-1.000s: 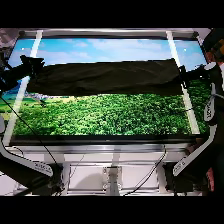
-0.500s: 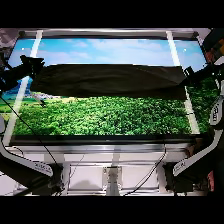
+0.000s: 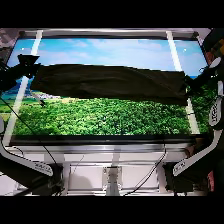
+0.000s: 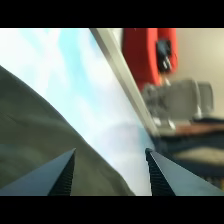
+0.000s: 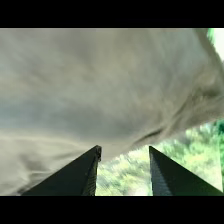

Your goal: Fold the clothes and pants, and hang the long-sleeved shirts on hangers.

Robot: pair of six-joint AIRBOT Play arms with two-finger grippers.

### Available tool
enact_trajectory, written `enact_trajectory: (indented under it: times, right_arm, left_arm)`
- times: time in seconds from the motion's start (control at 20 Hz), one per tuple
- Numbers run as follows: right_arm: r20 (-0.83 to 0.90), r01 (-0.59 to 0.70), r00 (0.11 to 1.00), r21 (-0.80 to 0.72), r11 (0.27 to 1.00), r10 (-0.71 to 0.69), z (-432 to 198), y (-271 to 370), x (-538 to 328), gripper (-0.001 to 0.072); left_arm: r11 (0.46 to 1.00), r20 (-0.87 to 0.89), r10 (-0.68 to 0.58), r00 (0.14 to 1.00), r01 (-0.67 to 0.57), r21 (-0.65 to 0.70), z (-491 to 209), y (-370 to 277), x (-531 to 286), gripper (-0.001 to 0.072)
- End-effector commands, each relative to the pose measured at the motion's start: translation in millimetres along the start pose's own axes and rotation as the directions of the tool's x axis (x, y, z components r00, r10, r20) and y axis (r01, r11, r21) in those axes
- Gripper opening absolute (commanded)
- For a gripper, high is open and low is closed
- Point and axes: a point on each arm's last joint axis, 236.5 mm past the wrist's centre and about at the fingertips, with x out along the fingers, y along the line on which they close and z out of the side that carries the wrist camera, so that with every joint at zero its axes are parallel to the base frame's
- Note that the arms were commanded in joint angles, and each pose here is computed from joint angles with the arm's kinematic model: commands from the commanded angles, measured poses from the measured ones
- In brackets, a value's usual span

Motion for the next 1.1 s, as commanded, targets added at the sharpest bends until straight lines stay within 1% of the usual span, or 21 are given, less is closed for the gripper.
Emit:
enact_trajectory:
  times: [0.0,0.1,0.15,0.2,0.25,0.35,0.4,0.5,0.55,0.6,0.65,0.75,0.9,1.05]
  right_arm:
    - [0.123,-0.08,0.989,-0.046,0.996,0.085,21,25,-54,0.0372]
    - [0.16,-0.185,0.967,-0.083,0.979,0.196,19,51,-83,0.037]
    - [0.154,-0.249,0.951,-0.127,0.96,0.267,12,67,-93,0.0371]
    - [0.116,-0.327,0.93,-0.174,0.929,0.349,-1,86,-102,0.0372]
    - [0.064,-0.401,0.905,-0.194,0.895,0.42,-16,102,-111,0.0394]
    - [-0.056,-0.538,0.841,-0.207,0.817,0.539,-47,131,-127,0.0486]
    - [-0.1,-0.584,0.811,-0.211,0.784,0.577,-59,142,-134,0.0489]
    - [-0.173,-0.665,0.746,-0.256,0.702,0.643,-80,166,-147,0.0489]
    - [-0.202,-0.69,0.722,-0.28,0.667,0.662,-89,176,-152,0.0489]
    - [-0.22,-0.7,0.712,-0.297,0.649,0.667,-97,183,-153,0.0518]
    - [-0.235,-0.699,0.713,-0.312,0.643,0.661,-104,189,-151,0.0566]
    - [-0.248,-0.698,0.714,-0.334,0.634,0.655,-114,200,-148,0.0573]
    - [-0.266,-0.699,0.713,-0.35,0.624,0.649,-126,210,-146,0.0573]
    - [-0.271,-0.698,0.714,-0.358,0.621,0.646,-131,215,-144,0.0573]
  left_arm:
    - [0.999,0.089,0.05,0.995,-0.051,0.017,32,20,-22,0.0501]
    - [0.997,0.109,0.072,0.991,-0.074,0.014,45,33,-42,0.0501]
    - [0.995,0.105,0.093,0.99,-0.096,0.024,48,42,-54,0.0501]
    - [0.988,0.091,0.141,0.986,-0.146,0.049,50,57,-66,0.0501]
    - [0.974,0.072,0.21,0.975,-0.214,0.069,50,74,-79,0.0501]
    - [0.935,0.052,0.346,0.937,-0.349,0.067,58,109,-109,0.0501]
    - [0.929,0.052,0.365,0.93,-0.367,0.054,65,116,-120,0.0501]
    - [0.941,0.027,0.335,0.942,-0.335,0.044,76,117,-132,0.0501]
    - [0.948,-0.012,0.317,0.949,-0.316,0.037,75,119,-134,0.0501]
    - [0.955,-0.063,0.298,0.953,-0.296,0.027,68,124,-132,0.0501]
    - [0.96,-0.119,0.278,0.953,-0.278,0.018,58,130,-128,0.0501]
    - [0.967,-0.22,0.245,0.944,-0.254,-0.014,32,147,-115,0.0502]
    - [0.968,-0.266,0.235,0.935,-0.251,-0.028,15,174,-100,0.0502]
    - [0.969,-0.299,0.226,0.927,-0.245,-0.026,1,181,-87,0.0504]
